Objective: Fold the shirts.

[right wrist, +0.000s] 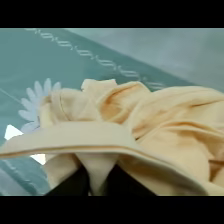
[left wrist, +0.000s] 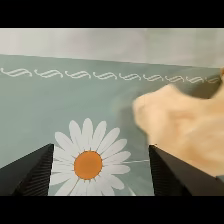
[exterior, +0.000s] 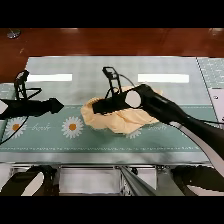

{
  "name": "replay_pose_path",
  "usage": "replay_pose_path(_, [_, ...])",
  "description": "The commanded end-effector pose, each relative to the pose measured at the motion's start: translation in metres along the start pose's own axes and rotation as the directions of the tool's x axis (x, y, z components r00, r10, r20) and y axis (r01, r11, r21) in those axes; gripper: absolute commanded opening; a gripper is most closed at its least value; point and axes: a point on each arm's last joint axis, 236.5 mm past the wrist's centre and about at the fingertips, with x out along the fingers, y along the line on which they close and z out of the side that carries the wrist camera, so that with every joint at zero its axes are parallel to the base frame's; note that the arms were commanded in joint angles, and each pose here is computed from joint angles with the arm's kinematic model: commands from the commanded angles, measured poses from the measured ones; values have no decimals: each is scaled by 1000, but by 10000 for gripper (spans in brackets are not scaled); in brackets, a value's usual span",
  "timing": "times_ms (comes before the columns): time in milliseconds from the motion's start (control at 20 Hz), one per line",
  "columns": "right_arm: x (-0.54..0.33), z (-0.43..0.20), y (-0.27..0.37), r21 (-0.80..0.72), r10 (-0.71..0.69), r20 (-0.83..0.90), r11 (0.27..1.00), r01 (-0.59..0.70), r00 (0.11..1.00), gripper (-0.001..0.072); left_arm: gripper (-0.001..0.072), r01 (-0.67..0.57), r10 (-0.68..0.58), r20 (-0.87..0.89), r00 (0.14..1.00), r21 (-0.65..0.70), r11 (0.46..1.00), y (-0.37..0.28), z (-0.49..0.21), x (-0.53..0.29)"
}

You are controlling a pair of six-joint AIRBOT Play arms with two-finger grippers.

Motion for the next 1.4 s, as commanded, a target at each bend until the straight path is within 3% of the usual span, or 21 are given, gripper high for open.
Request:
replay_pose_path(0, [20,2,19,72,184,-73,981,-179,980,633,702,11,-12,-23,1000,-15,1000,-1,-3,6])
replay_pose_path(100, [-33,18,-15,24,135,-152,991,-133,979,625,702,13,-13,-46,999,-7,1000,-3,-6,6])
replay_pose_path(200, [-111,33,-97,24,-72,-136,997,76,988,624,702,12,-12,-79,997,1,1000,0,-9,-4])
replay_pose_path(300, [-198,23,-195,147,-345,-93,923,355,934,621,702,4,-9,-117,993,-40,999,12,-17,-8])
replay_pose_path(400, [-249,-20,-261,337,-467,-64,822,459,882,620,702,96,-124,-190,974,-151,984,1,-45,5])
replay_pose_path(550, [-237,-91,-302,630,-437,7,701,335,900,619,701,308,-383,-199,902,-326,894,-42,-78,38])
replay_pose_path(700, [-193,-134,-297,730,-347,65,656,193,936,619,701,451,-524,-121,843,-372,811,-77,-74,65])
replay_pose_path(900, [-170,-146,-291,763,-288,88,635,121,954,618,695,403,-461,-132,877,-318,858,-96,-68,107])
replay_pose_path(950, [-170,-144,-291,764,-289,94,634,118,953,619,604,408,-461,-136,877,-298,863,-102,-63,111])
replay_pose_path(1000, [-170,-144,-292,764,-293,95,634,119,951,618,242,422,-467,-133,874,-271,865,-108,-55,112])
replay_pose_path(1050, [-171,-143,-293,764,-298,100,634,118,949,618,22,441,-473,-113,874,-226,869,-112,-43,110])
replay_pose_path(1350, [-163,-133,-313,786,-312,107,609,112,944,618,20,536,-546,-64,835,-122,835,-132,5,80])
